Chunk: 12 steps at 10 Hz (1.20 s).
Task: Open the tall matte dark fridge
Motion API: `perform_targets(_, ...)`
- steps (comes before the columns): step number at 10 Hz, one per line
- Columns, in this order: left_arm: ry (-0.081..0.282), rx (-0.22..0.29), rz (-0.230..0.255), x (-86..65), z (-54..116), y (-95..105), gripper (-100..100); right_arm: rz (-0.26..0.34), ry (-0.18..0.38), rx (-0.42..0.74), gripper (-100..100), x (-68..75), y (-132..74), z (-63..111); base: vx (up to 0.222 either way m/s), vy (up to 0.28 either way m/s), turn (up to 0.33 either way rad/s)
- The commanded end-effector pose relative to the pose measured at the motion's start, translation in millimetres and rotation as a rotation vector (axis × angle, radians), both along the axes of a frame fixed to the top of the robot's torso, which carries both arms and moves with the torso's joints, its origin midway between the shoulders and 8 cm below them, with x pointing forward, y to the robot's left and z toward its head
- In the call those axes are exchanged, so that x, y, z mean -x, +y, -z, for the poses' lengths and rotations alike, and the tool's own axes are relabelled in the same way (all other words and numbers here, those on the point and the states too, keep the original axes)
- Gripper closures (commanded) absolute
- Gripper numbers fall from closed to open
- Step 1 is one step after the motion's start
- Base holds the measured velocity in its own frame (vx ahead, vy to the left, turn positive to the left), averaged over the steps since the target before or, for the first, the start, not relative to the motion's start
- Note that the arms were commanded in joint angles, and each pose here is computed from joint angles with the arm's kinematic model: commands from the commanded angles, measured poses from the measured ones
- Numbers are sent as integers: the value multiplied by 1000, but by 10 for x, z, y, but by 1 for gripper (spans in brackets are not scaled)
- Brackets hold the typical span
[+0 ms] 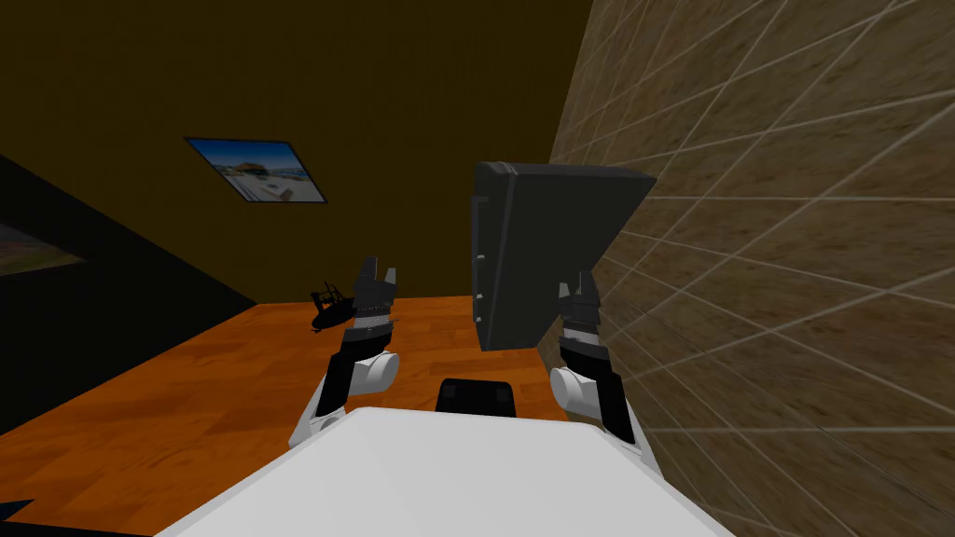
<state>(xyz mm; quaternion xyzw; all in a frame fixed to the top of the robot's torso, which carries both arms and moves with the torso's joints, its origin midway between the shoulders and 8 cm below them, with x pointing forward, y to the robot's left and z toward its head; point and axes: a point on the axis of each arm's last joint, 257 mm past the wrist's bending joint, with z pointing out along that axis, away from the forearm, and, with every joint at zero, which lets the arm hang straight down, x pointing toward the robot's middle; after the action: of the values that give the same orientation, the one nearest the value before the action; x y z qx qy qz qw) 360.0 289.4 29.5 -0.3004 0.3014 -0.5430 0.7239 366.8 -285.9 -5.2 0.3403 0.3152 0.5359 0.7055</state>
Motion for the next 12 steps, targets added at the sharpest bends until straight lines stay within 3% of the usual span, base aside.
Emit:
perform_targets(1, 0, 0, 0, 0, 0, 0, 0, 0, 0, 0, 0, 0, 0, 0, 0, 0, 0)
perform_targets(9, 0, 0, 0, 1, -2, 0, 0, 0, 0, 0, 0, 1, 0, -2, 0, 0, 0)
perform_targets(10, 0, 0, 0, 1, -2, 0, 0, -5, 11, 48, -100, -8, 4, 14, 15, 14, -15)
perform_targets(12, 0, 0, 0, 0, 1, 0, 0, -3, 30, 136, -100, -22, -16, 45, 27, 39, -30)
